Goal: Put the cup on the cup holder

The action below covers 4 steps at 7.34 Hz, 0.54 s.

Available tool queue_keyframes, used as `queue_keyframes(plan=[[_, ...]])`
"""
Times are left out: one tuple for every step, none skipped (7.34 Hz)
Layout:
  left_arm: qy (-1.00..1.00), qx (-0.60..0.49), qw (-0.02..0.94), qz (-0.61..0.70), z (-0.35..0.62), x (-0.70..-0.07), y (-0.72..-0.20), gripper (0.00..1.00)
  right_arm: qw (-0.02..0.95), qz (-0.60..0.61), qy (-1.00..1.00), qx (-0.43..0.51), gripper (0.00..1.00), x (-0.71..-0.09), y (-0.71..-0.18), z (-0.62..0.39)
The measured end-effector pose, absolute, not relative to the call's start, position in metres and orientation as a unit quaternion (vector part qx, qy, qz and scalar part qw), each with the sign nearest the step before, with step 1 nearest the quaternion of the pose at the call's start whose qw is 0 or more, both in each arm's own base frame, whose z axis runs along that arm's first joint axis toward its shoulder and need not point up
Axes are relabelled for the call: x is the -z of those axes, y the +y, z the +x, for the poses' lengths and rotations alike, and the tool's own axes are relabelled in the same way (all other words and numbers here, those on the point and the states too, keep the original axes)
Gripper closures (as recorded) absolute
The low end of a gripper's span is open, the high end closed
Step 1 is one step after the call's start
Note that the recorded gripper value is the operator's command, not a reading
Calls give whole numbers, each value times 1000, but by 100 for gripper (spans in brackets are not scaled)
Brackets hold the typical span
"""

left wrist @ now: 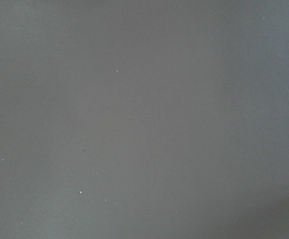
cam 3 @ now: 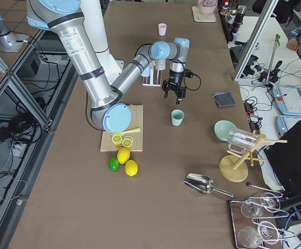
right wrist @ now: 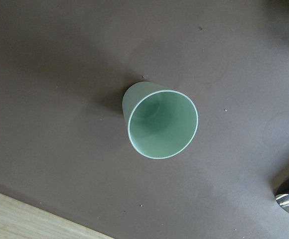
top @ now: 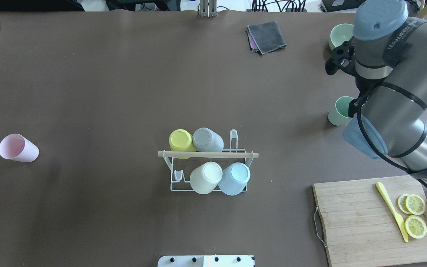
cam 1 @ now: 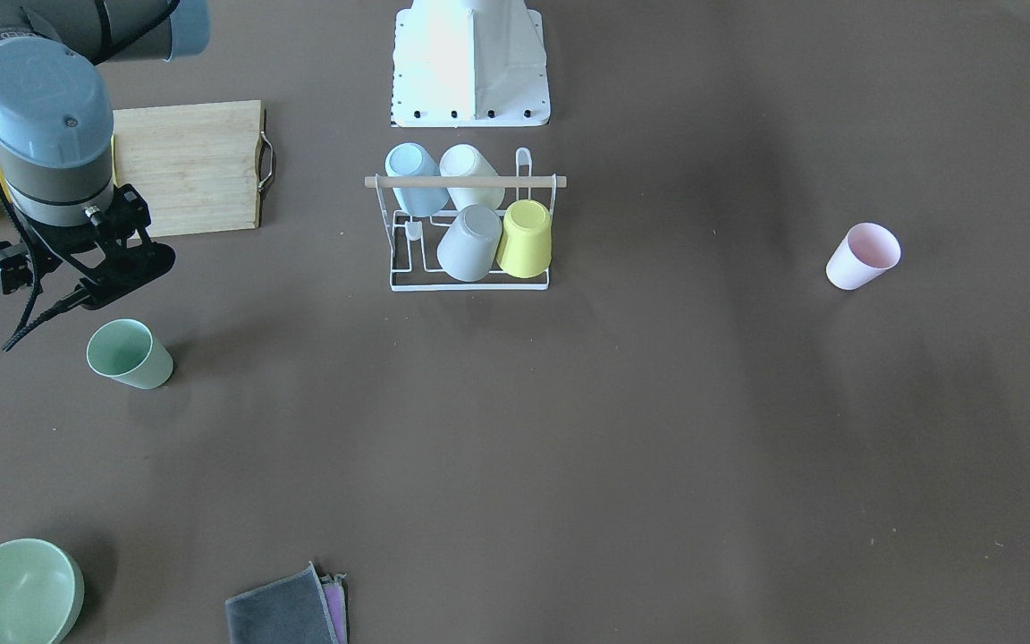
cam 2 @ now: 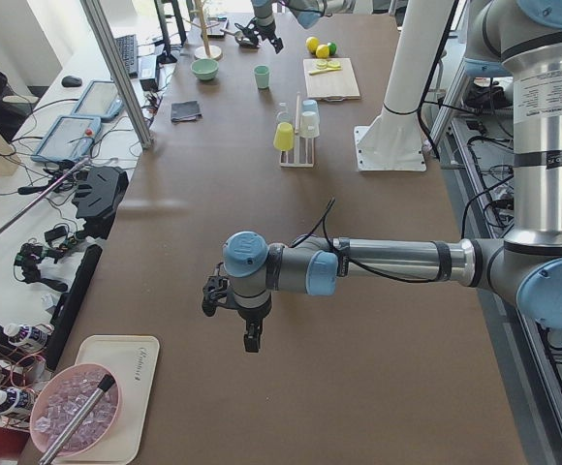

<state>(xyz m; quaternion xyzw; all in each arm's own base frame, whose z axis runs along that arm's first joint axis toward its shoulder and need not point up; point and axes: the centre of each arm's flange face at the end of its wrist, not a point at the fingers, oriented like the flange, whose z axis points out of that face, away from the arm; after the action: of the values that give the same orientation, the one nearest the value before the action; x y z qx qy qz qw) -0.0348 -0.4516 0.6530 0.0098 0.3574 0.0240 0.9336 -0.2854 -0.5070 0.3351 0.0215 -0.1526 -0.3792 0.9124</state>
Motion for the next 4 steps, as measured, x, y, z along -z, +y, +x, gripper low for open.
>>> queue_keyframes(plan=[[357, -24, 934, 10, -35, -653, -452, 2, 911, 22, -153, 381, 0, -334, -506, -288], [357, -24, 934, 10, -35, -653, -452, 2, 910, 21, -148, 386, 0, -329, -505, -295], [357, -25, 934, 10, -34, -652, -454, 2, 909, 19, -135, 395, 0, -320, -504, -308], [357, -26, 933, 13, -33, -648, -460, 2, 906, 14, -120, 405, 0, -313, -504, -324]])
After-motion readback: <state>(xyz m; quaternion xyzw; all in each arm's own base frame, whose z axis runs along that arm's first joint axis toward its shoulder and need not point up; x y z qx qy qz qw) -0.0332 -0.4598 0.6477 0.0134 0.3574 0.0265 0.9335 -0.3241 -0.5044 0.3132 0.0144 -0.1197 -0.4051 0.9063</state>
